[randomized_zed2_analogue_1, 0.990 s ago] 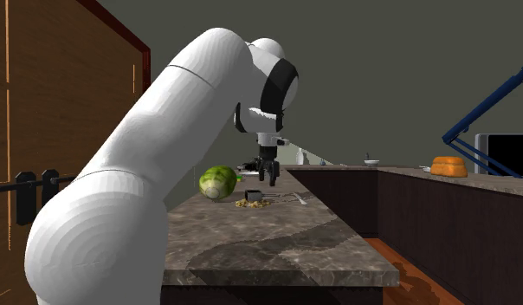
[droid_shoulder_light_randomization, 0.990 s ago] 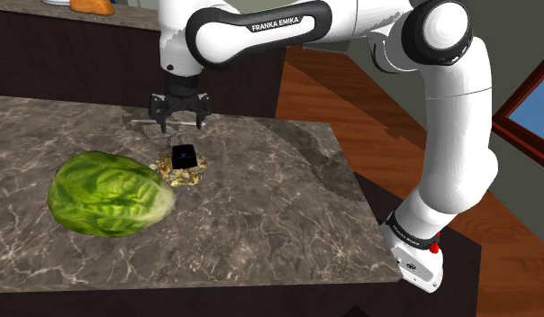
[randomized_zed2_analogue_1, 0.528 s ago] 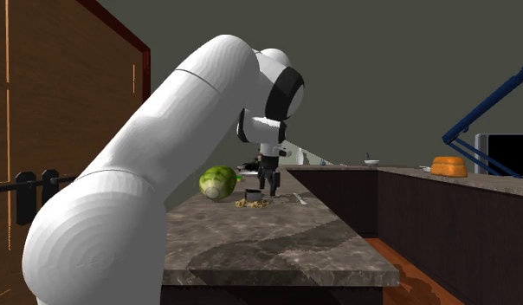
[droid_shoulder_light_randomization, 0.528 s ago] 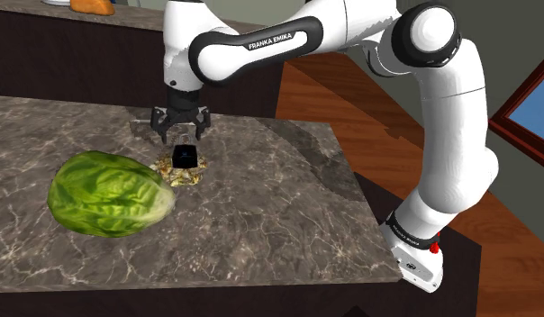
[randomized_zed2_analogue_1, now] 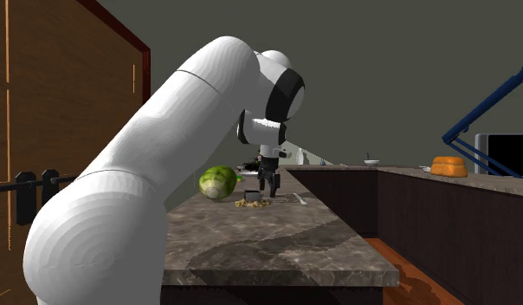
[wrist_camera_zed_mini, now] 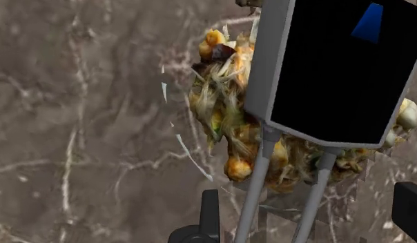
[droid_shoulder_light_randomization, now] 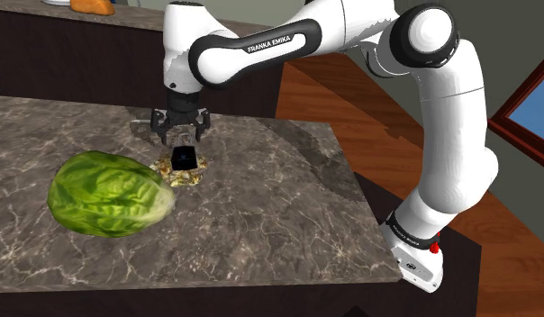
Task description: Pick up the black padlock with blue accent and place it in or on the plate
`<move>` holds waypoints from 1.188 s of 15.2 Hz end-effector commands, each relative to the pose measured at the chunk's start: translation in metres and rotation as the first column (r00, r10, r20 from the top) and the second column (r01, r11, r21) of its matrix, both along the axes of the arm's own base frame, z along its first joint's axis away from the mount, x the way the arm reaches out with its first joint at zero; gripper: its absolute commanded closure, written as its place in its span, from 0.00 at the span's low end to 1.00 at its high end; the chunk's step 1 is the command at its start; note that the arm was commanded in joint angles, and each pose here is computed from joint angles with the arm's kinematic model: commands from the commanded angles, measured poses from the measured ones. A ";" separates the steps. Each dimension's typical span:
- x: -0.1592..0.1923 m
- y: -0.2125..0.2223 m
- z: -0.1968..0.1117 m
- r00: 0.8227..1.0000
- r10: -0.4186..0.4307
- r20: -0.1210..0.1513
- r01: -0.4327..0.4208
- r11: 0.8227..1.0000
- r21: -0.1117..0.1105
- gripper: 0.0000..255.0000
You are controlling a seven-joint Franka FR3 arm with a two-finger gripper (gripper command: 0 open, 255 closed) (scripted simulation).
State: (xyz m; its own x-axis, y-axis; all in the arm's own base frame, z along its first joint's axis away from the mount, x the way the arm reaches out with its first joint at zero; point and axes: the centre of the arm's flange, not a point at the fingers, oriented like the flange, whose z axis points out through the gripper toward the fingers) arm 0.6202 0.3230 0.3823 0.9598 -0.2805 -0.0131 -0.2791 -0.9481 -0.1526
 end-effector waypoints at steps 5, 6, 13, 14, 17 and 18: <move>0.000 0.000 0.000 1.000 0.000 0.000 0.000 1.000 0.000 1.00; 0.000 0.000 0.000 1.000 0.000 0.000 0.000 1.000 0.000 1.00; 0.000 0.000 0.016 1.000 0.000 0.000 0.000 1.000 0.000 1.00; 0.000 0.000 0.021 1.000 0.000 0.000 0.000 1.000 0.000 1.00; 0.000 0.000 0.037 1.000 0.000 0.000 0.000 1.000 0.000 1.00; 0.000 0.000 0.042 1.000 0.000 0.000 0.000 1.000 0.000 1.00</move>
State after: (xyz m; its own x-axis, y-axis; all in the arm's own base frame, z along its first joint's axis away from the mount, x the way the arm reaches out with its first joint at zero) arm 0.6195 0.3240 0.4190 0.9598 -0.2805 -0.0128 -0.2791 -0.9480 -0.1528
